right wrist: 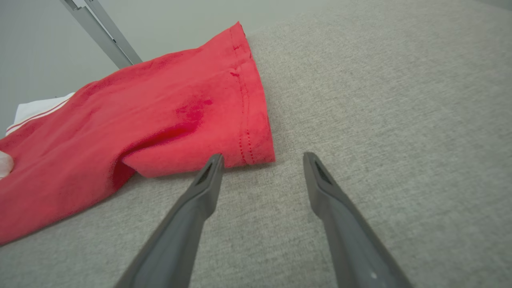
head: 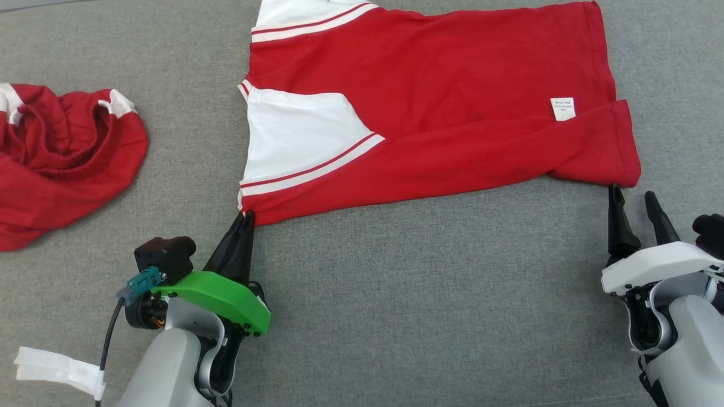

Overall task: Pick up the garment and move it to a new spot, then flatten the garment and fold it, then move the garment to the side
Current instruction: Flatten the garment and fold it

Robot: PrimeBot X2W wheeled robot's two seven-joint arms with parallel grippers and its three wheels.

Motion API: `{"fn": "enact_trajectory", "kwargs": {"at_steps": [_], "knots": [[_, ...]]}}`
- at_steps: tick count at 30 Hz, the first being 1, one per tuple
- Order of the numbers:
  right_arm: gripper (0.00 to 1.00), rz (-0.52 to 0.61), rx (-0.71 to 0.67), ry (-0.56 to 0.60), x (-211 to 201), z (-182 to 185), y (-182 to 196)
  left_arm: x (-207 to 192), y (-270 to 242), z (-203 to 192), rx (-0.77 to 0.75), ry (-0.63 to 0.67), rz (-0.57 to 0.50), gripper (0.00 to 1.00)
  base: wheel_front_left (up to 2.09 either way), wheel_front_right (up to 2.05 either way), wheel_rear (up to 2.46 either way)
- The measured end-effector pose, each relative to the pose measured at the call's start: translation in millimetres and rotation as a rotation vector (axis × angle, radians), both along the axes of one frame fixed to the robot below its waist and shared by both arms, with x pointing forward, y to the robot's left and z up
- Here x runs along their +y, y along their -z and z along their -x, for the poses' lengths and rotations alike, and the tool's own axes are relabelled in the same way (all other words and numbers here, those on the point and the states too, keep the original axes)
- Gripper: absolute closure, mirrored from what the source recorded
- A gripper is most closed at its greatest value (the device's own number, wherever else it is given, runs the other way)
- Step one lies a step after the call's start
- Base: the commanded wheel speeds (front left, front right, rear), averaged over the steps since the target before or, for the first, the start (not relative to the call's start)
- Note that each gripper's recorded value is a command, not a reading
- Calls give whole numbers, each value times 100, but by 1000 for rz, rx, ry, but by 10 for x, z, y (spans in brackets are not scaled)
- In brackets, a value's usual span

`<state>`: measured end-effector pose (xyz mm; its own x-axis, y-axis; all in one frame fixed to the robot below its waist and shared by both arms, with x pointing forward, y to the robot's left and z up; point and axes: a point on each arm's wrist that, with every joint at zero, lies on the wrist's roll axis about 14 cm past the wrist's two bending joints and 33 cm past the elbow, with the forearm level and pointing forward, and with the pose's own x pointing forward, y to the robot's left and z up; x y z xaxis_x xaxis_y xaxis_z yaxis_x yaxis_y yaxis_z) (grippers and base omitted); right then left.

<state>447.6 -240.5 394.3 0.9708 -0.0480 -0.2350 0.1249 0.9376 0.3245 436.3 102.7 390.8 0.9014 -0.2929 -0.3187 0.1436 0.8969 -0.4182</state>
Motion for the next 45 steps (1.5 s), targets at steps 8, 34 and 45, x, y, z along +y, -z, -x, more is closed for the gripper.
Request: {"fn": "enact_trajectory", "kwargs": {"at_steps": [8, 34, 45], "knots": [[0, -157, 19, 12, 99, -198, 54, 56, -2, -19, -3, 0, -14, 100, 0, 0, 0], [100, -147, 99, -107, -109, 189, -20, 166, -74, 460, 39, 50, -45, 100, 0, 0, 0], [100, -152, 162, -111, -245, 659, 29, 57, -57, 1052, 140, 74, 17, 100, 0, 0, 0]]}}
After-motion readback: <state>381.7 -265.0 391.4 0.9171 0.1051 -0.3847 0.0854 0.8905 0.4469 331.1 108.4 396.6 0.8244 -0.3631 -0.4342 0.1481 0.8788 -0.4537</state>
